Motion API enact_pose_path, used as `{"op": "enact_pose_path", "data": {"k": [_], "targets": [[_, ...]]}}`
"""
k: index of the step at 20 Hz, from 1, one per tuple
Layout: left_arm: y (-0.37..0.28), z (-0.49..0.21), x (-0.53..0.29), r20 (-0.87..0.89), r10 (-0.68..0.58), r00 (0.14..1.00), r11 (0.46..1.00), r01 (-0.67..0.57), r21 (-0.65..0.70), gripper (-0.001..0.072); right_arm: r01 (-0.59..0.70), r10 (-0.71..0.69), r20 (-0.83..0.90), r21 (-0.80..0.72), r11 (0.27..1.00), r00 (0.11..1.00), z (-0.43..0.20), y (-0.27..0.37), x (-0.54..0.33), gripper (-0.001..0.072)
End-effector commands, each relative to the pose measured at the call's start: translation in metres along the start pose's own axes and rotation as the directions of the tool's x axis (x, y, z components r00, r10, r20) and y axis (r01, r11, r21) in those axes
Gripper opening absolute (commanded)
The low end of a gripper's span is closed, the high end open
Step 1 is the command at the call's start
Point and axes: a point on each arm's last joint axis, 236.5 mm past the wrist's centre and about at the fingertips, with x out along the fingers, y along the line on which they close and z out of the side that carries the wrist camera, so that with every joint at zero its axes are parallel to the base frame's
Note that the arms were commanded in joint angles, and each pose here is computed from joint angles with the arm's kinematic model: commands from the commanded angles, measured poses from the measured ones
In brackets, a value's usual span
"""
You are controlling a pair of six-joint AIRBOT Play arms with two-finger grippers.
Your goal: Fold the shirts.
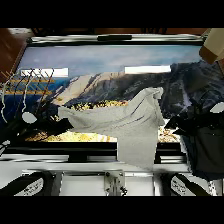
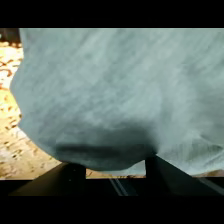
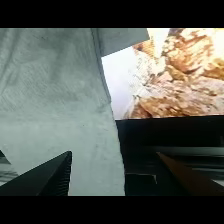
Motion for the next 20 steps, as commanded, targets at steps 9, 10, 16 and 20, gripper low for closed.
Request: {"op": "enact_pose_path", "data": {"k": [9, 10, 16, 20], "targets": [[-0.01, 0.013, 0.0, 0.081, -0.012, 0.997, 0.995, 0.004, 0.099, 0.0041, -0.052, 0.052, -0.001, 0.042, 0.998, 0.999, -0.003, 0.011, 0.068, 0.0635], [-0.012, 0.014, -0.003, 0.086, -0.016, 0.996, 0.995, 0.008, 0.103, 0.0041, -0.032, 0.032, 0.015, 0.009, 0.999, 0.999, 0.0, 0.016, 0.073, 0.0635], [-0.044, 0.035, -0.052, 0.202, -0.074, 0.977, 0.96, 0.015, 0.279, 0.0041, -0.036, 0.05, 0.107, -0.13, 0.991, 0.993, 0.021, 0.057, 0.056, 0.0069], [-0.109, 0.082, -0.182, 0.44, -0.198, 0.876, 0.877, -0.043, 0.479, 0.0041, 0.041, 0.177, 0.435, -0.446, 0.894, 0.883, 0.055, 0.136, -0.089, 0.0069]]}}
